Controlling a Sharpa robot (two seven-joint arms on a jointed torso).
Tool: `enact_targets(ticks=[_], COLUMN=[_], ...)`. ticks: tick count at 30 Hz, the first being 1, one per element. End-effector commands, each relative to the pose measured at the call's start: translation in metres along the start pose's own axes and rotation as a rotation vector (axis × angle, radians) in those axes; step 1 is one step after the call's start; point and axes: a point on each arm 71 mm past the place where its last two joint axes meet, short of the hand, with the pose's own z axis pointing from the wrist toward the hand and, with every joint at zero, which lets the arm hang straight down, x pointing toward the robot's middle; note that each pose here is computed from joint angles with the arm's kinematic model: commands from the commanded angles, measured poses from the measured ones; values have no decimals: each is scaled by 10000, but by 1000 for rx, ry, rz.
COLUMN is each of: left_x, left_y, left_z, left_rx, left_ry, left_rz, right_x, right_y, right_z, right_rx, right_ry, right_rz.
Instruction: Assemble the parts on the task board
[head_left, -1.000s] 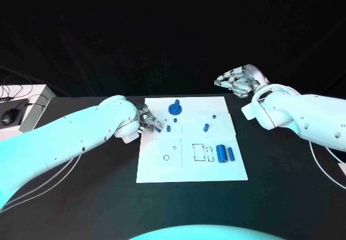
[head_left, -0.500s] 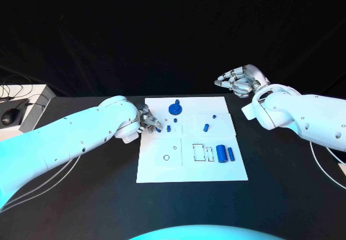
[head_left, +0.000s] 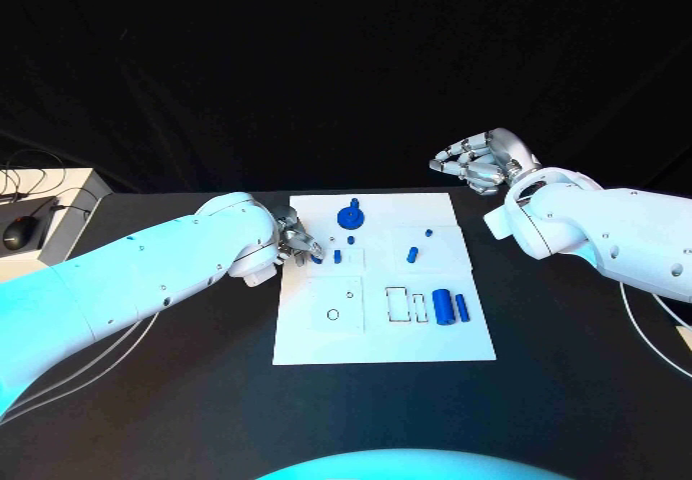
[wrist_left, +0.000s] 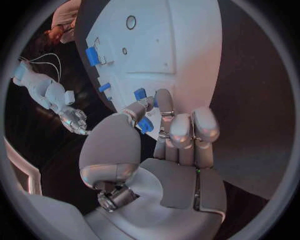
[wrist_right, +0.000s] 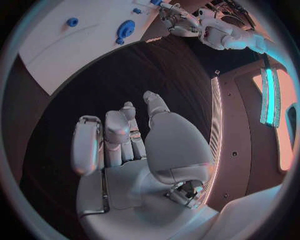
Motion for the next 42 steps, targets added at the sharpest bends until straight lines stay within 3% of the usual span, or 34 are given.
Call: enact_targets(ticks=[1, 20, 42], left_x=[22, 68, 74], left_y=[39, 2, -16], left_z=[12, 4, 0], left_rx=[-14, -2, 7], left_ry=[-3, 37, 32], left_rz=[23, 7, -3], right_x=[3, 5, 4], right_y=[11, 12, 10], right_z=[0, 1, 1], right_rx=[-15, -15, -15], right_ry=[6, 7, 7], right_rz=[-3, -3, -3])
